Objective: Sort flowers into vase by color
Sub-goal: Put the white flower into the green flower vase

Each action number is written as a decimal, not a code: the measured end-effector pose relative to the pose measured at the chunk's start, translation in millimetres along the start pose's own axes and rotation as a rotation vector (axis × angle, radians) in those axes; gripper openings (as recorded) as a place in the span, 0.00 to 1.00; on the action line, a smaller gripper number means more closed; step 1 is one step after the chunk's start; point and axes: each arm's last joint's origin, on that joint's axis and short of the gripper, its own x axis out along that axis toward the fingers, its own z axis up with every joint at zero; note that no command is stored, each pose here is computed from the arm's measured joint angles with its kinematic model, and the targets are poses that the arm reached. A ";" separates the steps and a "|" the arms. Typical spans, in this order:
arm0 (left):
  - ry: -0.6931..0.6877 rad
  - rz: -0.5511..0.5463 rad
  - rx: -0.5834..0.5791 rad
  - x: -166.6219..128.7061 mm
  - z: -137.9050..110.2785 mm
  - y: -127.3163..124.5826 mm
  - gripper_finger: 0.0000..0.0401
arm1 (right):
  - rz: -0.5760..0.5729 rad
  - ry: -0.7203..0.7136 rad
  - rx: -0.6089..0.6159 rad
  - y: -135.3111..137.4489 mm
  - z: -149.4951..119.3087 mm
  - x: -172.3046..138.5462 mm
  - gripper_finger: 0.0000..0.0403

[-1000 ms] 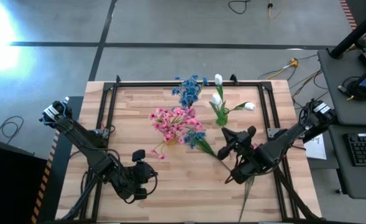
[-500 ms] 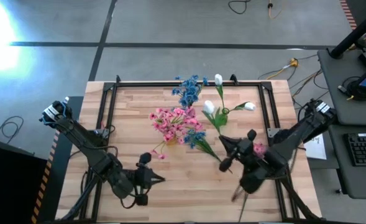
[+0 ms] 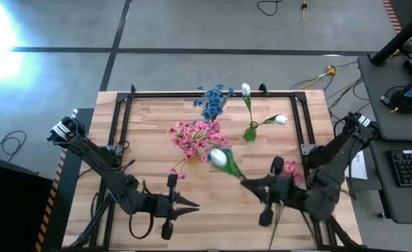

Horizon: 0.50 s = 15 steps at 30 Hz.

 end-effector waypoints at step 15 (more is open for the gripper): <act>-0.069 0.019 -0.060 1.6 6.8 3.1 0.32 | 0.223 -0.537 -0.199 0.0 -49.9 15.0 0.02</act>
